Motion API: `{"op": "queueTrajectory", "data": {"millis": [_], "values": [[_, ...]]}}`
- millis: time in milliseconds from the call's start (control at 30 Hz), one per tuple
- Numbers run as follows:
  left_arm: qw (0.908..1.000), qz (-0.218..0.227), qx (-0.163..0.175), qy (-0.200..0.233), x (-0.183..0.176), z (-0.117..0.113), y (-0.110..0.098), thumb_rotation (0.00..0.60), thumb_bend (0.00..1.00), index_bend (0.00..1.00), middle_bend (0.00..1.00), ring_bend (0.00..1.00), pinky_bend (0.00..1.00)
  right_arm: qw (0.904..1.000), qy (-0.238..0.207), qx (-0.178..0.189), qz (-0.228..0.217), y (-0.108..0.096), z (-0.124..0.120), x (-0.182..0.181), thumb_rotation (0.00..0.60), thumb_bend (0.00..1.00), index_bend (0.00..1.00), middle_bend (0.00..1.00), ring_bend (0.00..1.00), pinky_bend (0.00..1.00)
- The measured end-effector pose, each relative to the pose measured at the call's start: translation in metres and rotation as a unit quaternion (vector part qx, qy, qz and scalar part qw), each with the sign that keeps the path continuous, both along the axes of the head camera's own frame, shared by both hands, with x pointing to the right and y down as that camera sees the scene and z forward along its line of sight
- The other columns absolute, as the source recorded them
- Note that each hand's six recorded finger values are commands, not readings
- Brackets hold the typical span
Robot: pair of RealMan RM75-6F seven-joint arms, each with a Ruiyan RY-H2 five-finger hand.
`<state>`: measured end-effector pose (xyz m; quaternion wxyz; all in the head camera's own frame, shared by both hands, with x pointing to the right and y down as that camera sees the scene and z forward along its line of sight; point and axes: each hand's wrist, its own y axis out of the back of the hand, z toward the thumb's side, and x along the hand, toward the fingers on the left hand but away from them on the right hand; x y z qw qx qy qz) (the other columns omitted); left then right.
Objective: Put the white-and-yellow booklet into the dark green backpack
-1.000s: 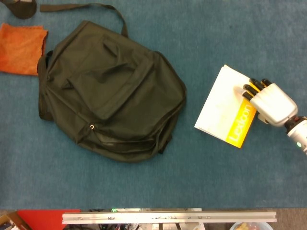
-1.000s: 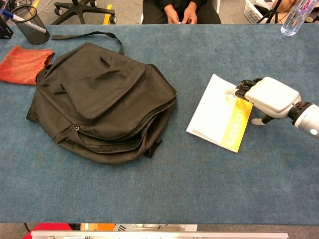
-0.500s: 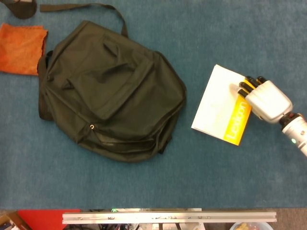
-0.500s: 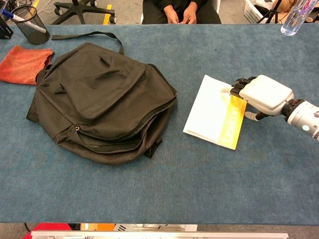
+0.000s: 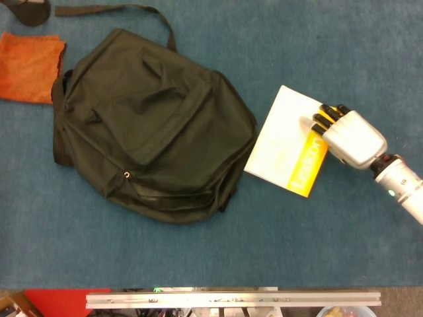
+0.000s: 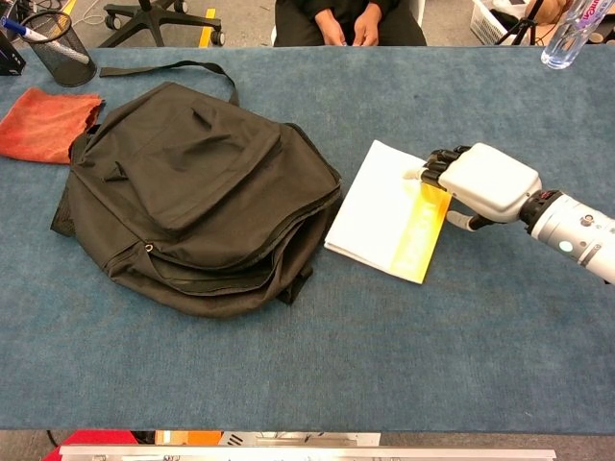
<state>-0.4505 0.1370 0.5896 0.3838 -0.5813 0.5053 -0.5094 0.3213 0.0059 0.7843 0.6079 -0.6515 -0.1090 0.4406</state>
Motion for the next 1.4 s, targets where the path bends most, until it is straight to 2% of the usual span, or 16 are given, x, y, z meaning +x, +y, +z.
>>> {"op": "queueTrajectory", "data": {"millis": [100,467,633,700,933,1033,1133,1300,1400], "values": [[1.0000,-0.001,0.000,0.001,-0.001,0.000,0.000,0.600,0.26,0.28,0.19,0.11,0.07,0.9999,-0.014,0.003,-0.002,-0.002,-0.003,-0.004,0.600,0.37,0.23,0.35,0.23,0.38],[1.0000,0.004,-0.004,0.003,0.000,0.000,-0.001,0.600,0.26,0.28,0.19,0.11,0.07,0.9985,-0.050,0.022,-0.010,-0.009,-0.005,-0.025,0.600,0.36,0.33,0.39,0.27,0.43],[1.0000,0.004,-0.005,0.002,-0.001,-0.002,-0.001,0.600,0.26,0.28,0.19,0.12,0.07,0.9969,-0.065,0.042,-0.014,-0.012,-0.008,-0.038,0.600,0.17,0.45,0.41,0.28,0.43],[1.0000,0.003,-0.005,0.003,-0.002,-0.002,0.000,0.600,0.26,0.28,0.19,0.12,0.07,0.9961,-0.070,0.053,-0.015,-0.013,-0.010,-0.043,0.600,0.13,0.50,0.42,0.28,0.43],[0.9999,0.004,-0.006,0.011,-0.001,-0.004,0.000,0.600,0.26,0.28,0.19,0.12,0.07,0.9944,-0.068,0.078,-0.018,-0.015,-0.011,-0.052,0.600,0.12,0.60,0.44,0.31,0.45],[0.9998,0.007,-0.007,0.016,0.000,-0.005,0.000,0.600,0.26,0.28,0.19,0.12,0.07,0.9939,-0.068,0.085,-0.020,-0.015,-0.011,-0.056,0.600,0.18,0.64,0.46,0.33,0.47],[0.9997,0.009,-0.006,0.022,0.001,-0.007,0.000,0.600,0.26,0.28,0.19,0.12,0.07,0.9931,-0.070,0.093,-0.017,-0.017,-0.011,-0.062,0.600,0.27,0.65,0.47,0.35,0.49],[0.9996,0.008,-0.006,0.025,0.000,-0.009,0.001,0.600,0.26,0.28,0.19,0.12,0.07,0.9936,-0.062,0.092,-0.016,-0.020,-0.009,-0.067,0.600,0.36,0.66,0.49,0.37,0.52],[0.9996,0.007,-0.005,0.027,0.000,-0.010,0.001,0.600,0.26,0.28,0.19,0.12,0.07,0.9935,-0.063,0.093,-0.015,-0.021,-0.009,-0.068,0.600,0.44,0.71,0.53,0.42,0.57]]}}
